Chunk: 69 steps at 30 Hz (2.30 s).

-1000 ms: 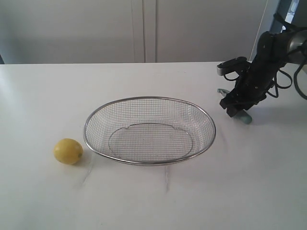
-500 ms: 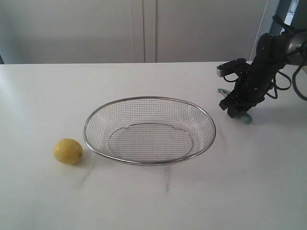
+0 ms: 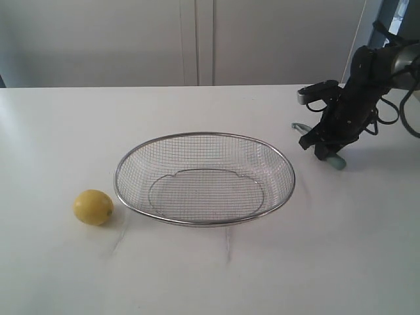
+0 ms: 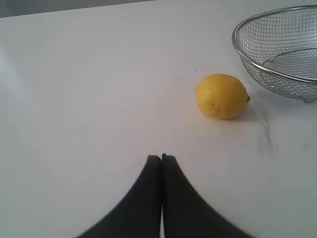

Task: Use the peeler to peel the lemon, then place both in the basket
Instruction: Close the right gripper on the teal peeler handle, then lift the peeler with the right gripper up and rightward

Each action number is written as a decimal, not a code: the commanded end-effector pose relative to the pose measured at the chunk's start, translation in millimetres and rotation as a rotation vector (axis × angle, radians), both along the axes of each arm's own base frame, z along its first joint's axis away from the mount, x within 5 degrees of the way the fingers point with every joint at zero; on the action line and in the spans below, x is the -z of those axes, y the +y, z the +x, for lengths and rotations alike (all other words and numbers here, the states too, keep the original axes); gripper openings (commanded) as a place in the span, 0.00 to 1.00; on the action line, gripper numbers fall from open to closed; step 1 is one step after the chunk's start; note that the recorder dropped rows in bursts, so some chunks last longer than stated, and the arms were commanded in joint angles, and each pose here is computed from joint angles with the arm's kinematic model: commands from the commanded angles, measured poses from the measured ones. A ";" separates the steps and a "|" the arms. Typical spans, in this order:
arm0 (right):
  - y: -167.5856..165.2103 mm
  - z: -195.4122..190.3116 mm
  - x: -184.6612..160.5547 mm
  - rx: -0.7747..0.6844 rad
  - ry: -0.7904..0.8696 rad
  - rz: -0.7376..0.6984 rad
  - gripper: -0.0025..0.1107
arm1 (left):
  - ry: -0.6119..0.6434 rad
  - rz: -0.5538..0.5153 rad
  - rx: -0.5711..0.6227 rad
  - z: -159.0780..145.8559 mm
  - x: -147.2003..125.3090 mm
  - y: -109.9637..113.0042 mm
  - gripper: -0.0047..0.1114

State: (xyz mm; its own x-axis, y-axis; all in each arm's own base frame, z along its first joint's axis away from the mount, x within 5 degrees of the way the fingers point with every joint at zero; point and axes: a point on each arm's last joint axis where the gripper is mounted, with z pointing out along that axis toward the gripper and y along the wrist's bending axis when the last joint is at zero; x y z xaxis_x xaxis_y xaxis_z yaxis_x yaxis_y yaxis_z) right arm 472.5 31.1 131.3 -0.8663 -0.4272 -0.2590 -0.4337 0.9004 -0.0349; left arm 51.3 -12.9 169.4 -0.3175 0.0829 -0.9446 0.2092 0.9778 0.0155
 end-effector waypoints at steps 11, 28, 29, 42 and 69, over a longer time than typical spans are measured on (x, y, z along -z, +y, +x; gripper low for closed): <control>-3.1 -13.5 -58.5 0.089 -0.019 0.034 0.02 | 0.001 -0.008 -0.001 -0.3 0.6 -0.1 0.04; 4.3 -48.5 -113.5 0.102 0.110 0.127 0.02 | 0.001 -0.008 -0.001 -0.3 0.6 -0.1 0.04; 4.2 -50.1 -118.9 0.105 0.098 0.129 0.02 | 0.001 -0.008 -0.001 -0.3 0.6 -0.1 0.04; 5.2 -116.8 -174.6 0.106 0.000 0.180 0.02 | 0.001 -0.008 -0.001 -0.3 0.6 -0.1 0.04; 15.2 -247.7 -221.8 -0.041 -0.277 0.355 0.02 | 0.001 -0.008 -0.001 -0.3 0.6 -0.1 0.04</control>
State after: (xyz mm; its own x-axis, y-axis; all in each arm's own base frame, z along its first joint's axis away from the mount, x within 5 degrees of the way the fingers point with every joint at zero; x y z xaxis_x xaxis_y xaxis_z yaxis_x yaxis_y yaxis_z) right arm 225.7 42.4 355.5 -0.7667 -0.2760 -0.5797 -0.4306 0.8908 0.1453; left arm 51.3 -12.9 169.4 -0.3175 0.0829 -0.9446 0.2092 0.9778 0.0155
